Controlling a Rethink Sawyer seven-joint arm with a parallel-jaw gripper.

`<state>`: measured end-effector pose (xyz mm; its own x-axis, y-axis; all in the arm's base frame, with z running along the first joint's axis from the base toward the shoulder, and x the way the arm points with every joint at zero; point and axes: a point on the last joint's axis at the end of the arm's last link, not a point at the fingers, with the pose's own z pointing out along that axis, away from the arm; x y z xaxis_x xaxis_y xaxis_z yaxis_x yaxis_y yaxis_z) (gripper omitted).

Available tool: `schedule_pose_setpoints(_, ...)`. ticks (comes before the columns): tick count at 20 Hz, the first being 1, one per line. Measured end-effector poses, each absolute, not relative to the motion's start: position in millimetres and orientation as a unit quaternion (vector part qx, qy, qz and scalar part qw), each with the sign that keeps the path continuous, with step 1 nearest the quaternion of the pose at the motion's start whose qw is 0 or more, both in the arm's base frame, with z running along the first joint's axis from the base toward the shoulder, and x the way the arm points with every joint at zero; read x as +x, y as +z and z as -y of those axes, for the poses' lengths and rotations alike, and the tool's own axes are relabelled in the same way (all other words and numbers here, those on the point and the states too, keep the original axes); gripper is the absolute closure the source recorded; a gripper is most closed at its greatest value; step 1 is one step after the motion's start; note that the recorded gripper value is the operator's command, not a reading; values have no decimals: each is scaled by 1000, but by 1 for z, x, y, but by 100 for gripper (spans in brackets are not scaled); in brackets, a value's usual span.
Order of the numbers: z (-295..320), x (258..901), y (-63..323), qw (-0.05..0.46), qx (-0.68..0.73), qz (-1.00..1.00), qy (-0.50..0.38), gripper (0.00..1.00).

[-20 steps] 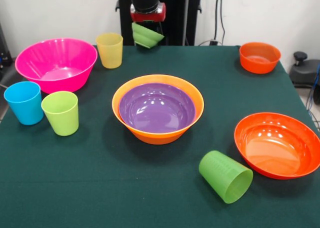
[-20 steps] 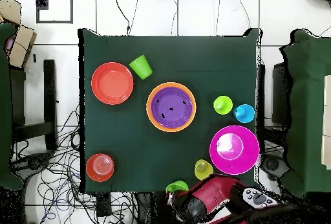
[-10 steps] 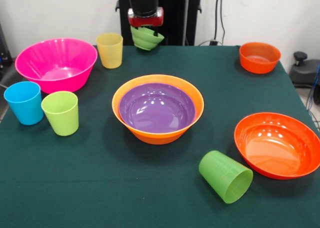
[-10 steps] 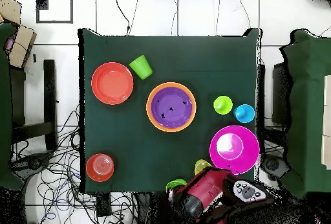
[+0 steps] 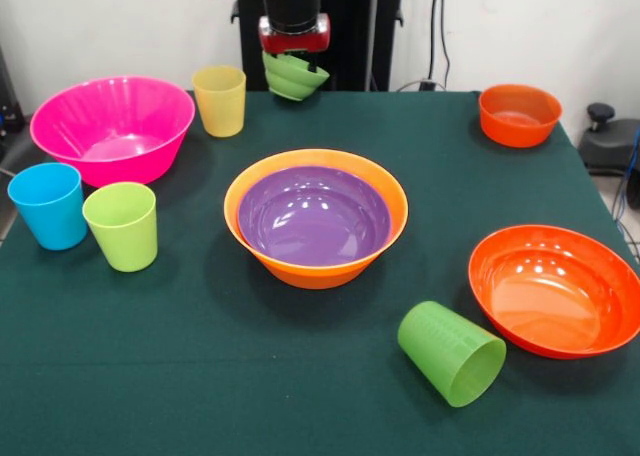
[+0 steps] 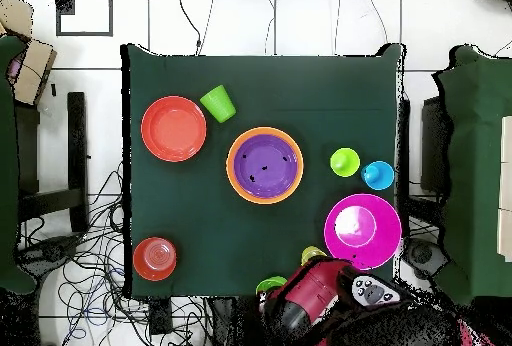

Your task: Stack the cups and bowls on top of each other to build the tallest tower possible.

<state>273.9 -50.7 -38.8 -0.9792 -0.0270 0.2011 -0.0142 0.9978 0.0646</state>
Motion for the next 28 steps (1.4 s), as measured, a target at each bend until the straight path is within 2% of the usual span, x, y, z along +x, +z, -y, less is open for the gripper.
schedule_pose_setpoints(16, 48, 277, -38, 96, 30, 995, -26, 0)
schedule_pose_setpoints(28, 41, 316, -46, 55, 83, 995, -4, 0)
